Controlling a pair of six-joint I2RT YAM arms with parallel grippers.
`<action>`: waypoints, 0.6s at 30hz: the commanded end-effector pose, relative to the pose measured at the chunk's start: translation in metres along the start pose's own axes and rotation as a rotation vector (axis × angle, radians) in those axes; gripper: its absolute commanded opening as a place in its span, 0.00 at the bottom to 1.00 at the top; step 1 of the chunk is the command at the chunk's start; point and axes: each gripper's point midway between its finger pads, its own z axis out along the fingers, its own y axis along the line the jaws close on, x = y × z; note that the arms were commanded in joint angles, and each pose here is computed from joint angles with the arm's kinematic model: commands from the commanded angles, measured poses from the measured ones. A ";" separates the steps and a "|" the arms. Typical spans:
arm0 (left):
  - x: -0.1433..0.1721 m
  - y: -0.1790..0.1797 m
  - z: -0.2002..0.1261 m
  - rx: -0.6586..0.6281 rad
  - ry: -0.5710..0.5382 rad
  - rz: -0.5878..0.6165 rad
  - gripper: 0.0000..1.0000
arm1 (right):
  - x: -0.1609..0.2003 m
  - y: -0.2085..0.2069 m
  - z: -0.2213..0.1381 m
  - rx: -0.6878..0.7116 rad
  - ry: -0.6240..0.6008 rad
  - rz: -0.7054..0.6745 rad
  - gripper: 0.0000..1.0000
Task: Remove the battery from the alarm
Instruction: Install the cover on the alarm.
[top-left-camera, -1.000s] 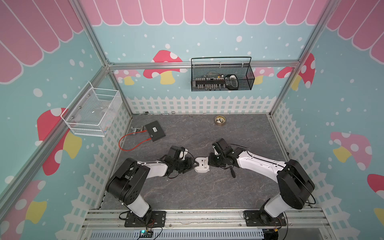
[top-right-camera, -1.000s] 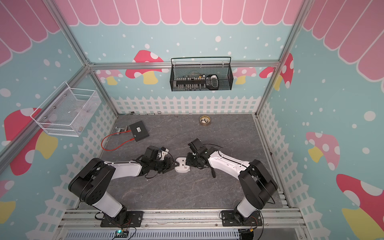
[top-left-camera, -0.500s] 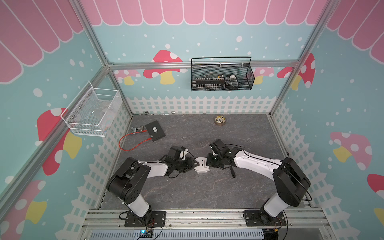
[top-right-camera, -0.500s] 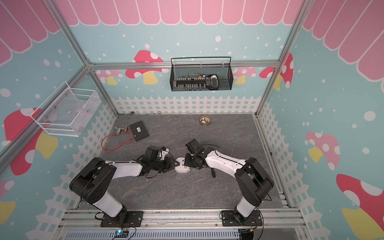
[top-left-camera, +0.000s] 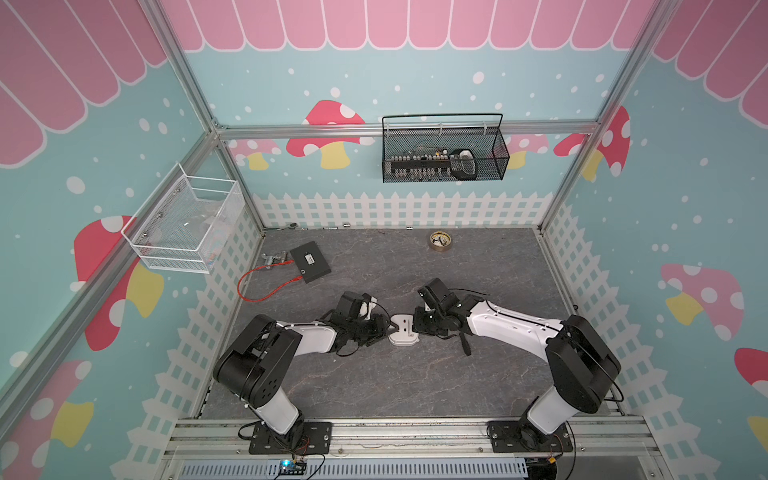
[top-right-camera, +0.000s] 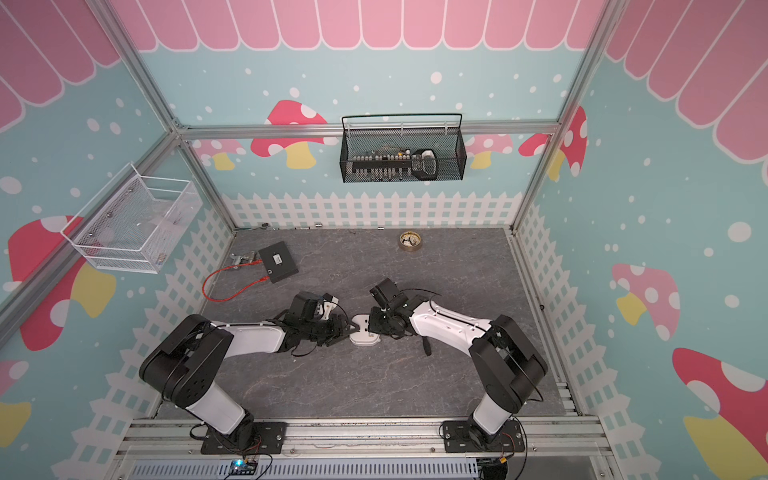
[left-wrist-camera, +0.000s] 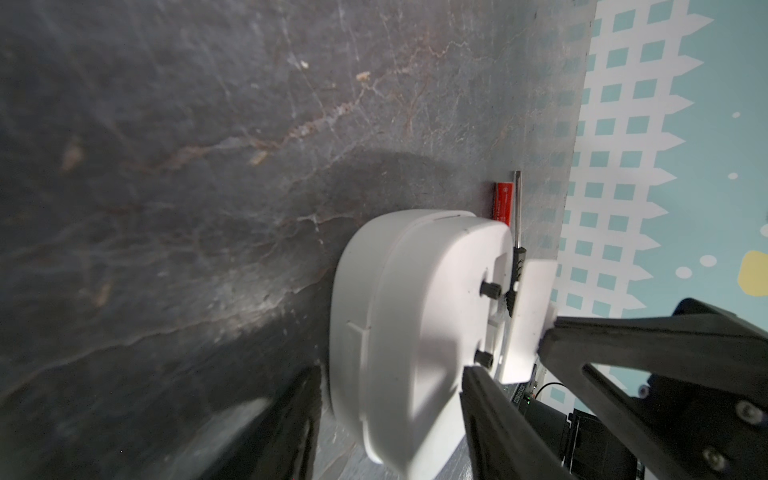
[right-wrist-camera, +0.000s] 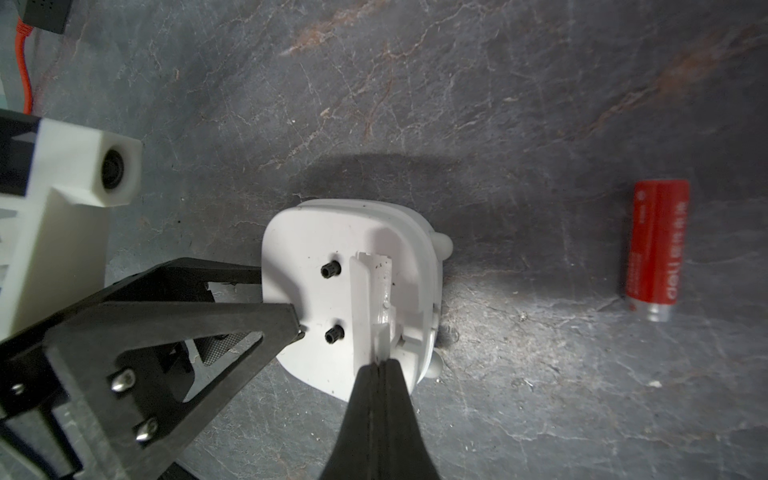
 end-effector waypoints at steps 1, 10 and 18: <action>-0.006 -0.006 0.001 0.010 -0.013 0.009 0.57 | 0.013 -0.004 0.005 0.025 0.016 0.001 0.00; -0.007 -0.008 0.001 0.015 -0.017 0.011 0.57 | 0.015 -0.006 0.006 0.020 0.012 0.027 0.00; -0.007 -0.009 0.001 0.021 -0.015 0.011 0.57 | 0.012 -0.003 0.006 0.018 -0.002 0.027 0.00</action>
